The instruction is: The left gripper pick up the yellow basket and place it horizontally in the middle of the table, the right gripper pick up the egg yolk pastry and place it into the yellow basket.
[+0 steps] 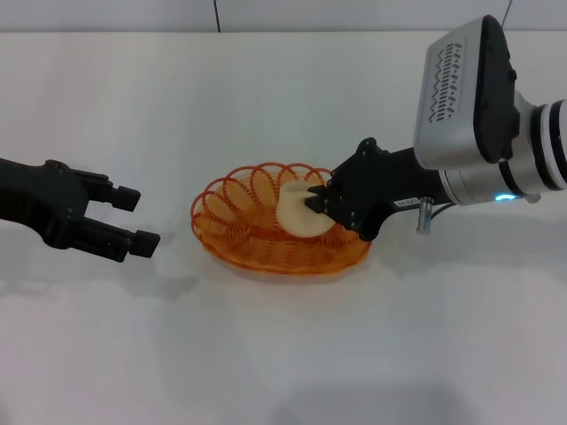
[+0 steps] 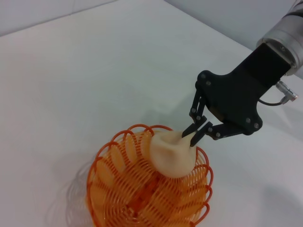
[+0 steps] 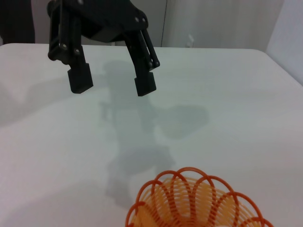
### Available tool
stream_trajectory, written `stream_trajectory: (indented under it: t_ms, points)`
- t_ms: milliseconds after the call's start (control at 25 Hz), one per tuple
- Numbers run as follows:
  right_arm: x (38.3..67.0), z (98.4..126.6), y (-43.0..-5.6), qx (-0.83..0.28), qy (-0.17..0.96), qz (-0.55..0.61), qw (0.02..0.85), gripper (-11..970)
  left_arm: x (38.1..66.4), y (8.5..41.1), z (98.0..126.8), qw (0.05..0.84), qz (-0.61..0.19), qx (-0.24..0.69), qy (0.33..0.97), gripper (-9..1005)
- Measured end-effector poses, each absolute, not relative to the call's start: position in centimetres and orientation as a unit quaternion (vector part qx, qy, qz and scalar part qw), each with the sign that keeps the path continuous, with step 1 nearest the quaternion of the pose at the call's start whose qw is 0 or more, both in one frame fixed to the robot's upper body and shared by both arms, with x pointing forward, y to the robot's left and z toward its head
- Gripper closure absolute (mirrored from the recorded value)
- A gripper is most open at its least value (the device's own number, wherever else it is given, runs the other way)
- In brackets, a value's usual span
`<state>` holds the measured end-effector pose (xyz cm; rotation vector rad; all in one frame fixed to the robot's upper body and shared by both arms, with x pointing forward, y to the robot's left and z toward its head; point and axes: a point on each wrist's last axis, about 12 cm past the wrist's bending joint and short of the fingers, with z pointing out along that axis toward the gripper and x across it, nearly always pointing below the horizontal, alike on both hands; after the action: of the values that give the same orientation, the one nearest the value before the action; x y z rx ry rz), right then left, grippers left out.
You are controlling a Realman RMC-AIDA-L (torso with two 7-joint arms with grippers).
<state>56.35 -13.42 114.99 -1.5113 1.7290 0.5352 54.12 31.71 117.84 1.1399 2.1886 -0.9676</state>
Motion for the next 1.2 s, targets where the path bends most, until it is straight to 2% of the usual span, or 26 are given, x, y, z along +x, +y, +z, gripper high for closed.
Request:
stream_trajectory:
  t_ms: [320, 640, 1000, 1200]
  points:
    - [56.5, 115.1, -13.4, -0.592, 0.677, 0.206, 0.386, 861, 54.2, 31.7, 117.8, 0.246, -0.352, 0.418, 0.800, 117]
    - [56.9, 115.8, -14.8, -0.568, 0.687, 0.202, 0.407, 537, 54.2, 31.9, 117.7, 0.251, -0.347, 0.418, 0.801, 117]
    - [56.0, 116.0, -21.4, -0.496, 0.718, 0.245, 0.422, 224, 54.0, 32.5, 117.7, 0.263, -0.344, 0.414, 0.800, 117]
    - [54.8, 116.1, -24.6, -0.484, 0.726, 0.267, 0.410, 222, 53.8, 32.9, 117.5, 0.264, -0.341, 0.415, 0.801, 117]
